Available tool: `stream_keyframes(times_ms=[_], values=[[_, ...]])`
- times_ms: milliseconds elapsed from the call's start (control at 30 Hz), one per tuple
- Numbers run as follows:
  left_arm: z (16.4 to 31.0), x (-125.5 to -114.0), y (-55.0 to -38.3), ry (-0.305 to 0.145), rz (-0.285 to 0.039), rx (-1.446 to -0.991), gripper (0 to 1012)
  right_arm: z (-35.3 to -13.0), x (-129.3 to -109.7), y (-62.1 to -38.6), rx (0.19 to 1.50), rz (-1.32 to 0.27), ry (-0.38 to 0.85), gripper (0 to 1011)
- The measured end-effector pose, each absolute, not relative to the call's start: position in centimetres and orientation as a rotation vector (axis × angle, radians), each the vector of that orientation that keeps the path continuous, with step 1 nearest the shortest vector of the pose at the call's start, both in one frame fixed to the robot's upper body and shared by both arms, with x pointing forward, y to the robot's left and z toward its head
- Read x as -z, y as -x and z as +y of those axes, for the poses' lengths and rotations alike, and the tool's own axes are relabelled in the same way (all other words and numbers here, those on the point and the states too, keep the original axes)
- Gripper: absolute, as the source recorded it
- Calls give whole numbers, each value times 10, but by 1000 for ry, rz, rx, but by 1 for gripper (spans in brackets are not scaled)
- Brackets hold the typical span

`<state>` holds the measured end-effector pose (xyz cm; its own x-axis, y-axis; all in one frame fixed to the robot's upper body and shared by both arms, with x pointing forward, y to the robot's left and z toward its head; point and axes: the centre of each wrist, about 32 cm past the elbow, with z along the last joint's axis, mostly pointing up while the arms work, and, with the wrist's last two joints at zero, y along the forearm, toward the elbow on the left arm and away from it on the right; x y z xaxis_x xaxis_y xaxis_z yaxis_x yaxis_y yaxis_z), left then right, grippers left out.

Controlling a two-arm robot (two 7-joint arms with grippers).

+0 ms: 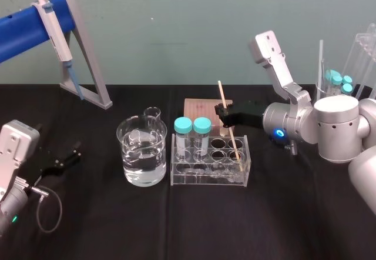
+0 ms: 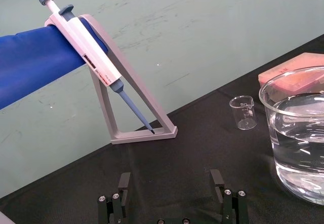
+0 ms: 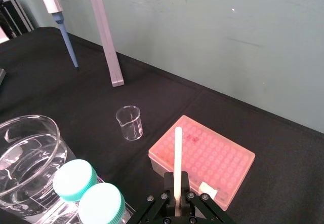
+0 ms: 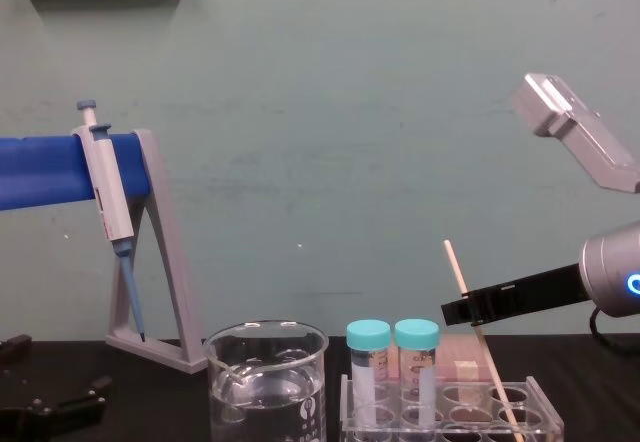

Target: Hold the thermometer with one hand and immerse one end into the beaker, then reinsert it into the test tube rack.

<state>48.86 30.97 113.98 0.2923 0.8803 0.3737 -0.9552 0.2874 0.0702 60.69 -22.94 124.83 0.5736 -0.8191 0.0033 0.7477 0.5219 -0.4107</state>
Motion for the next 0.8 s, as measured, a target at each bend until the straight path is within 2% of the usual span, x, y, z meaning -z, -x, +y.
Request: stream_keyframes(times_ms=[467,800], values=[[310,-1140,-489,-304,-285,-1248,1004,-228,-1251,-602,946,174,375,53],[310,-1140,-489,-304,-285,-1248,1004,-238,-1255,-582,975,33,196,52]])
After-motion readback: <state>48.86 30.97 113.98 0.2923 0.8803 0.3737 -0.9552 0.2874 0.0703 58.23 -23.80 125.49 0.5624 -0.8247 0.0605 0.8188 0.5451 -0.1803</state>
